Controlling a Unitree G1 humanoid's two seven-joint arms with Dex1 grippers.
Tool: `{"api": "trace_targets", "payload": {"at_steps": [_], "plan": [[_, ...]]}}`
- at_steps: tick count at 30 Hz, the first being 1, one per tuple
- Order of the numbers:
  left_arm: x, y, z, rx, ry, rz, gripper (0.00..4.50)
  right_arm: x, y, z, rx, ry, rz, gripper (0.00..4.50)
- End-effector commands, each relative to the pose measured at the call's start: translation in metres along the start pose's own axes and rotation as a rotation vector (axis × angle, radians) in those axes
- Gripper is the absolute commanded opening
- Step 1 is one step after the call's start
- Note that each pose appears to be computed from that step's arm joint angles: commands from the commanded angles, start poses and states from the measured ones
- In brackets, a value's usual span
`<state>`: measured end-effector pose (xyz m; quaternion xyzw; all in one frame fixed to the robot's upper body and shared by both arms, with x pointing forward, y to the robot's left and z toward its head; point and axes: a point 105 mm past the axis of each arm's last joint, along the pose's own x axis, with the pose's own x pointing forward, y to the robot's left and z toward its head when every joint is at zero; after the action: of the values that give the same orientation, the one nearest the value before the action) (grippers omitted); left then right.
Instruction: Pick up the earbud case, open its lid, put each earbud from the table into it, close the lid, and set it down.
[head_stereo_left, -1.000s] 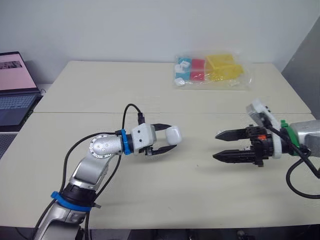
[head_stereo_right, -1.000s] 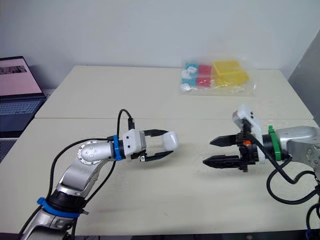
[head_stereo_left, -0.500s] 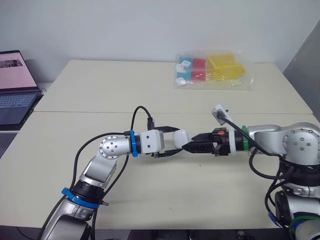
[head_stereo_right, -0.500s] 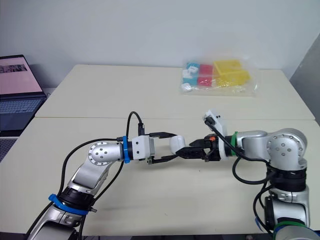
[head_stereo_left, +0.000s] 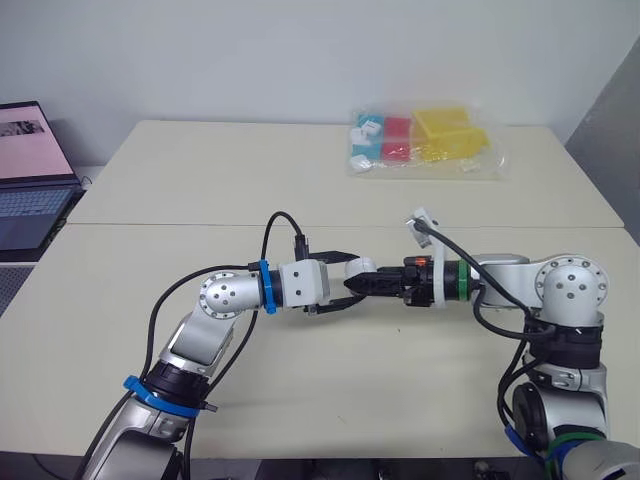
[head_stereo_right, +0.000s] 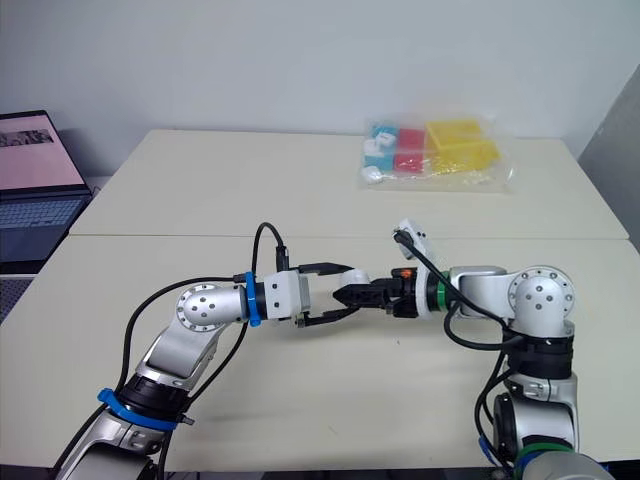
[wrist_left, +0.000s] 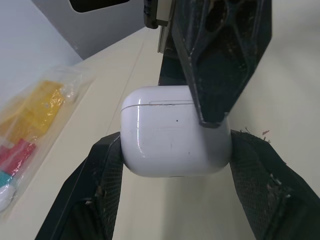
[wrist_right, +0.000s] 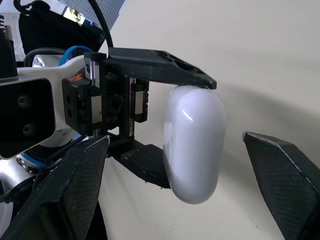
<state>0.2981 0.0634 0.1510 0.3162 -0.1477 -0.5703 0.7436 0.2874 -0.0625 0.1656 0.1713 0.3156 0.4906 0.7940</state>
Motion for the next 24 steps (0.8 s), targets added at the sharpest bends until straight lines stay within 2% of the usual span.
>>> {"api": "trace_targets", "payload": {"at_steps": [1,15,18,20,24], "plan": [[-0.0021,0.0062,0.0093,0.040,-0.030,0.025,2.75,-0.0041,0.0058,0.0018,0.006,-0.014,0.045,4.50],[-0.0031,0.0045,0.0125,0.027,-0.044,0.025,2.75,-0.0052,0.0031,-0.0017,0.050,0.003,0.090,4.50],[-0.0029,0.0039,0.0133,0.022,-0.048,0.024,2.75,-0.0047,0.0029,-0.0019,0.055,0.007,0.095,3.90],[-0.0026,0.0040,0.0136,0.018,-0.051,0.027,2.75,-0.0039,0.0045,-0.0036,0.058,0.017,0.111,3.28],[-0.0018,0.0019,0.0146,0.013,-0.058,0.019,2.75,-0.0019,0.0052,-0.0041,0.064,0.018,0.120,1.74]]}}
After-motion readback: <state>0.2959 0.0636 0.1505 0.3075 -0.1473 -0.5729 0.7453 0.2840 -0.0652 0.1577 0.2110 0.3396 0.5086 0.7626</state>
